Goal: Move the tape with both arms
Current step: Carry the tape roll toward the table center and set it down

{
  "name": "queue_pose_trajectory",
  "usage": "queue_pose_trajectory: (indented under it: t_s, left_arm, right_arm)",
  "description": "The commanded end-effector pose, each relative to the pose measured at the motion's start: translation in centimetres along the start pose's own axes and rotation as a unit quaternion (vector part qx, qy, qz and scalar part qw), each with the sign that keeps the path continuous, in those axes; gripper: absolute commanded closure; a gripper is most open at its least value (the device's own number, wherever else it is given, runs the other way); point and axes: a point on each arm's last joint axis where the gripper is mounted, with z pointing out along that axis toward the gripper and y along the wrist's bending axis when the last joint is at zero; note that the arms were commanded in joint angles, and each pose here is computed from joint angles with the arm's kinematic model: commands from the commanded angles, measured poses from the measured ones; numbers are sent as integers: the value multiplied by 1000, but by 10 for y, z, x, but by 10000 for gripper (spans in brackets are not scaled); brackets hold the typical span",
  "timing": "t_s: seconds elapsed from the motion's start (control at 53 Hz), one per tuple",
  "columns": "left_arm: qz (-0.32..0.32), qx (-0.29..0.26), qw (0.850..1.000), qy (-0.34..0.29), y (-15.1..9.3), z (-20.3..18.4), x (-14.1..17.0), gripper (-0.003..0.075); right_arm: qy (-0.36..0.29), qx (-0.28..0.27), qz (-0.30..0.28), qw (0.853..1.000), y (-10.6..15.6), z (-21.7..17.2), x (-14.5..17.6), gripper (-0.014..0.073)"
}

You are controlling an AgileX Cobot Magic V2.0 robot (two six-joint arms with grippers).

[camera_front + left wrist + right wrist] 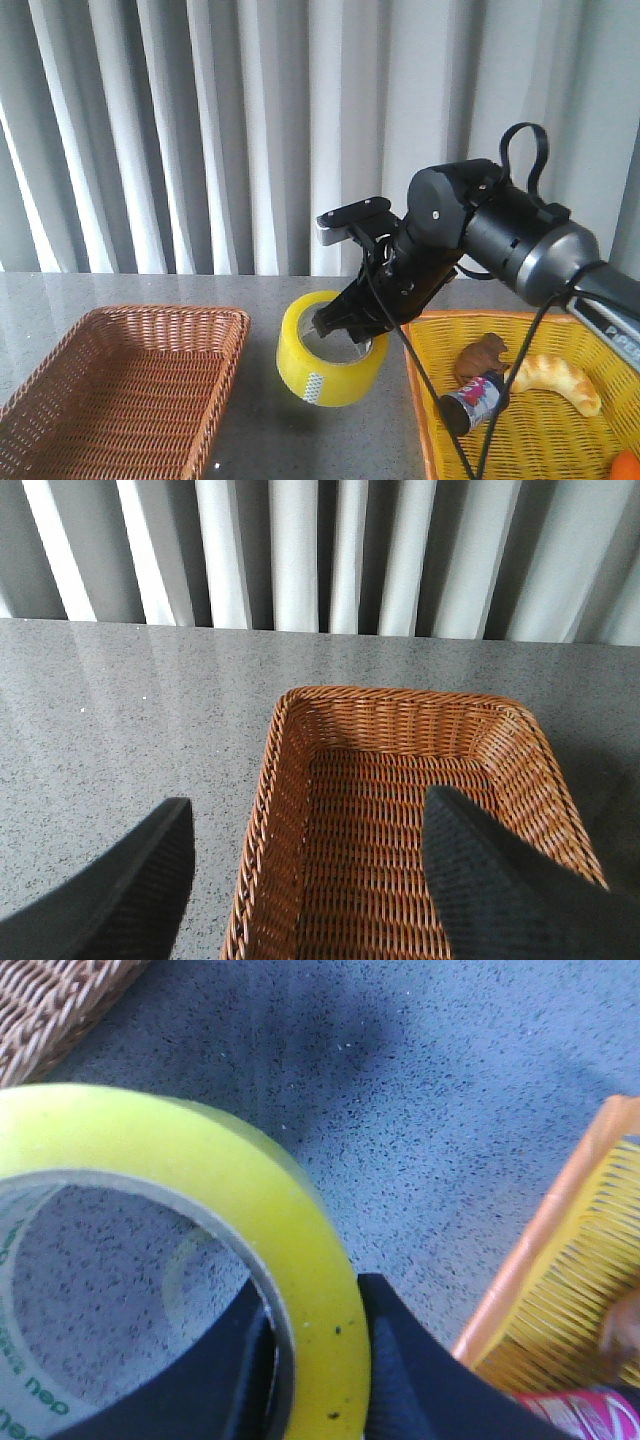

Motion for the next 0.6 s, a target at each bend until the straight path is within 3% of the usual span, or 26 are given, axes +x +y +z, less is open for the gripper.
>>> queue_pose_trajectory:
  t_s: [0.0, 0.585]
  left_arm:
    - [0, 7, 999, -53, -2, -7, -17, 256]
    - [0, 7, 999, -52, -2, -7, -17, 256]
  right_arm:
    - [-62, -1, 10, 998, -1, -25, -14, 462]
    - [22, 10, -2, 1000, -4, 62, 0, 450]
